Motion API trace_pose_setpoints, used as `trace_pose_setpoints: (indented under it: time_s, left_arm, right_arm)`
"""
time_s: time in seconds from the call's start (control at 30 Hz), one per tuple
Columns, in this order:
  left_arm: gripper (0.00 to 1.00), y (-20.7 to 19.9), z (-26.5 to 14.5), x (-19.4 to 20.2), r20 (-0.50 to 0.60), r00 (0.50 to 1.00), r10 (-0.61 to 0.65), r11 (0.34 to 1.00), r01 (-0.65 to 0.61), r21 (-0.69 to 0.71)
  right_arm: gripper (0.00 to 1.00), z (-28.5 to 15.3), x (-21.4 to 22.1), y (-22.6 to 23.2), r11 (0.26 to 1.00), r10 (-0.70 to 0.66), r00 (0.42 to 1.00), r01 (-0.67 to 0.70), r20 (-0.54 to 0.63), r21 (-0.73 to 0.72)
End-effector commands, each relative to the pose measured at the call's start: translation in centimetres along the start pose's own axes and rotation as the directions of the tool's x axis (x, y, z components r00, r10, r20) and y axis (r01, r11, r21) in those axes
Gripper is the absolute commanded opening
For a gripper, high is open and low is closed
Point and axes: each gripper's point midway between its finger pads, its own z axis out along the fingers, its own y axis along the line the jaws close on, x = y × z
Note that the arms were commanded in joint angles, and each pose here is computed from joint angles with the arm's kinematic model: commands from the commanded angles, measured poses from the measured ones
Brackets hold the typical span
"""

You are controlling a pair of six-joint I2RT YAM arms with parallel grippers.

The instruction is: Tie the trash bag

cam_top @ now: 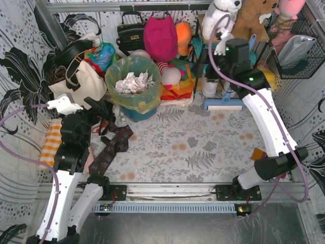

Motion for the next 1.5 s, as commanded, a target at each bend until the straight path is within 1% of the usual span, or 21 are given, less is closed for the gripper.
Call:
trace_pose_setpoints:
  time_s: [0.0,0.1,0.17,0.27,0.3,0.4,0.43,0.5,0.57,0.67,0.77,0.8,0.93,1.0,1.07,1.1,1.3,1.47]
  left_arm:
    - [0.98,-0.1,0.9,-0.1,-0.061,0.997,-0.041,0.997,0.037,-0.072]
    - [0.98,-1.1,1.8,-0.6,-0.116,0.991,-0.062,0.994,0.051,-0.095]
    - [0.98,-1.9,2.3,-1.2,-0.148,0.987,-0.070,0.993,0.055,-0.106]
    - [0.98,-2.5,3.3,-2.2,-0.179,0.982,-0.060,0.989,0.034,-0.144]
    - [0.98,-2.5,3.6,-2.6,-0.183,0.982,-0.053,0.987,0.024,-0.159]
    - [0.98,-2.9,4.9,-3.6,-0.188,0.982,-0.023,0.982,-0.013,-0.186]
    - [0.99,-3.2,5.3,-4.1,-0.189,0.982,-0.011,0.982,-0.025,-0.188]
    - [0.99,-3.5,6.3,-4.0,-0.225,0.974,0.023,0.980,-0.067,-0.189]
    - [1.00,-4.0,7.4,-3.6,-0.268,0.961,0.065,0.978,-0.115,-0.176]
    - [0.99,-3.9,9.3,-2.8,-0.331,0.936,0.119,0.965,-0.188,-0.184]
    - [0.95,-4.5,10.6,-2.0,-0.378,0.914,0.145,0.963,-0.218,-0.161]
    - [0.92,-4.7,11.1,-1.7,-0.390,0.909,0.149,0.962,-0.224,-0.154]
    - [0.85,-4.8,12.5,-0.8,-0.418,0.892,0.169,0.957,-0.251,-0.148]
    - [0.78,-4.6,13.1,-0.5,-0.426,0.886,0.182,0.951,-0.269,-0.154]
    - [0.68,-4.4,13.7,-0.4,-0.432,0.883,0.185,0.949,-0.274,-0.153]
    - [0.64,-4.4,14.0,-0.2,-0.439,0.879,0.185,0.951,-0.273,-0.147]
    - [0.62,-4.1,15.5,1.2,-0.476,0.863,0.171,0.956,-0.262,-0.130]
    - [0.58,-3.2,16.1,2.0,-0.485,0.856,0.181,0.945,-0.288,-0.154]
  right_arm:
    - [0.70,2.3,0.4,3.6,0.995,0.031,0.999,-0.033,-0.021,-0.091]
    - [0.69,3.5,1.2,5.2,0.990,0.025,0.999,-0.030,-0.040,-0.141]
    - [0.72,4.2,1.5,6.3,0.983,0.030,0.999,-0.037,-0.042,-0.182]
    - [0.70,5.4,1.9,7.3,0.977,0.047,0.997,-0.057,-0.057,-0.205]
    - [0.68,5.4,1.7,7.6,0.978,0.054,0.997,-0.064,-0.055,-0.201]
    - [0.63,7.7,2.5,8.1,0.985,0.062,0.993,-0.078,-0.103,-0.157]
    - [0.62,8.2,2.7,8.3,0.987,0.067,0.991,-0.083,-0.115,-0.141]
    - [0.61,9.3,3.0,8.6,0.991,0.077,0.988,-0.091,-0.135,-0.100]
    - [0.57,10.1,3.5,8.9,0.995,0.072,0.984,-0.082,-0.162,-0.056]
    - [0.53,11.6,3.9,9.3,0.996,0.072,0.981,-0.079,-0.181,-0.029]
    - [0.49,13.0,4.6,9.6,0.996,0.077,0.978,-0.082,-0.194,-0.023]
    - [0.48,13.4,4.8,9.7,0.996,0.078,0.978,-0.084,-0.195,-0.024]
    - [0.47,14.6,5.7,9.4,0.996,0.082,0.975,-0.086,-0.206,-0.010]
    - [0.46,15.3,6.2,9.2,0.997,0.071,0.974,-0.075,-0.214,-0.010]
    - [0.46,16.0,6.9,9.2,0.997,0.064,0.972,-0.069,-0.228,-0.014]
    - [0.46,16.4,7.2,9.2,0.998,0.063,0.970,-0.068,-0.233,-0.014]
    - [0.45,18.0,8.7,9.5,0.997,0.063,0.964,-0.074,-0.257,-0.032]
    - [0.43,19.0,9.8,9.9,0.996,0.064,0.960,-0.080,-0.274,-0.045]
